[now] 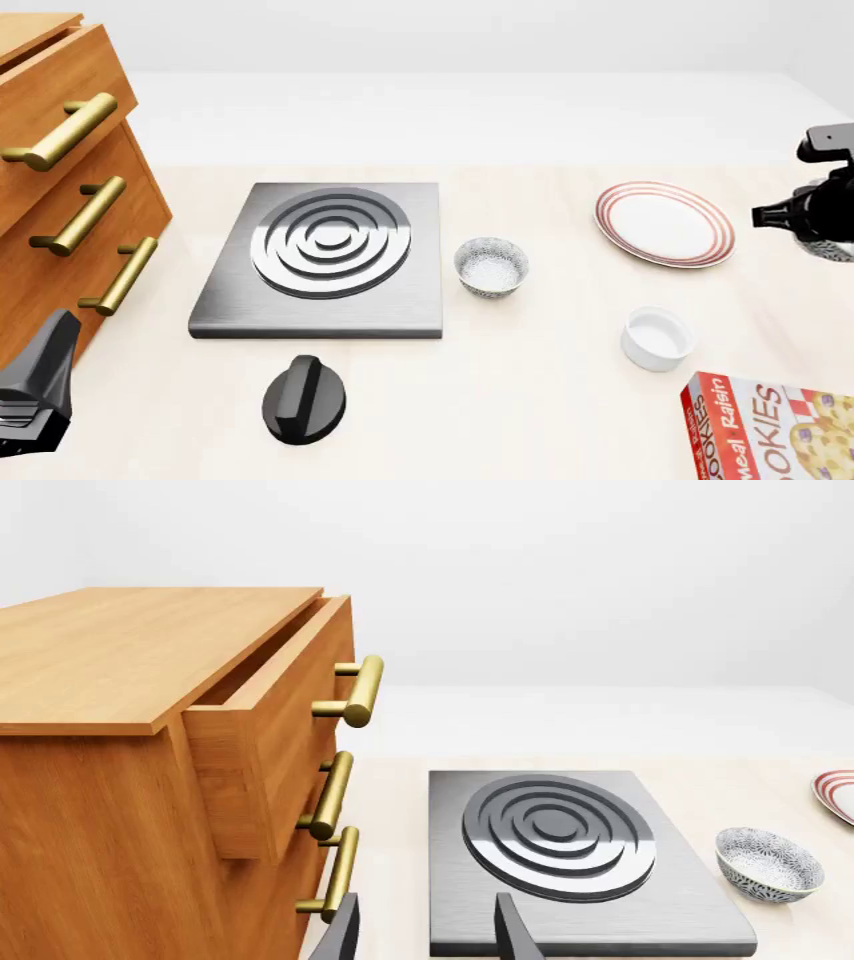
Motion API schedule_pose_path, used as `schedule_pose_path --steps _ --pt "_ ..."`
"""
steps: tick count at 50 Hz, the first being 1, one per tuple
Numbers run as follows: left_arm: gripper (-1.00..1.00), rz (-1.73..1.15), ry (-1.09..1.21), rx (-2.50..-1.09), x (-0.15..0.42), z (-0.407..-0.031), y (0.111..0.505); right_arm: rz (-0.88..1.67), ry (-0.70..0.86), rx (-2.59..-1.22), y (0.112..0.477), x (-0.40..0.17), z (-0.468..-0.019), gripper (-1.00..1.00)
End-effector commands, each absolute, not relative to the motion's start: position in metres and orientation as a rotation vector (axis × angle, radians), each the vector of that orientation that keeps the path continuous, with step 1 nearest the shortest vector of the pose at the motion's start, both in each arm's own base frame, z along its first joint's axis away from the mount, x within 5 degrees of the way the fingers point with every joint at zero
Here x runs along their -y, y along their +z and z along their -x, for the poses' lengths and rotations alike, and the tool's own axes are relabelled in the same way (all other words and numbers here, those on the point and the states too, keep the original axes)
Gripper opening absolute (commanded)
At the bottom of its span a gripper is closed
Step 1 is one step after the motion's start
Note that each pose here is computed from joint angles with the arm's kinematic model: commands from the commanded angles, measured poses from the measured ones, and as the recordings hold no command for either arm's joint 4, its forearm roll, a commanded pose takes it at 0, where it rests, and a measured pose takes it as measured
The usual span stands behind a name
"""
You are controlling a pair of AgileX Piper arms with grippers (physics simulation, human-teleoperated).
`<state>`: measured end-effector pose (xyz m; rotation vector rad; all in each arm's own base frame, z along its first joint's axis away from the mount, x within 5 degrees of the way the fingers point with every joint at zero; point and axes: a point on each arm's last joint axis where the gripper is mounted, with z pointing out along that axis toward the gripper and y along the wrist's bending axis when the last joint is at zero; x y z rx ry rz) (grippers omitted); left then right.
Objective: Pick the akita bowl next to the plate and place it on the plate.
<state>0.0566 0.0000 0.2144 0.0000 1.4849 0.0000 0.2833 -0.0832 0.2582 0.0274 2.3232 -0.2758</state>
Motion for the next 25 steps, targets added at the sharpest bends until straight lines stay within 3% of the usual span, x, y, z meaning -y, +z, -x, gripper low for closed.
schedule_pose_path --steps 1,25 --pt "1.00 0.000 0.000 -1.485 0.000 -0.057 0.214 0.075 -0.279 -2.278 0.290 0.071 -0.302 -1.00" --pt "1.00 0.000 0.000 -1.485 0.000 -0.057 0.214 0.184 -0.270 -2.235 0.311 0.057 -0.342 -1.00"
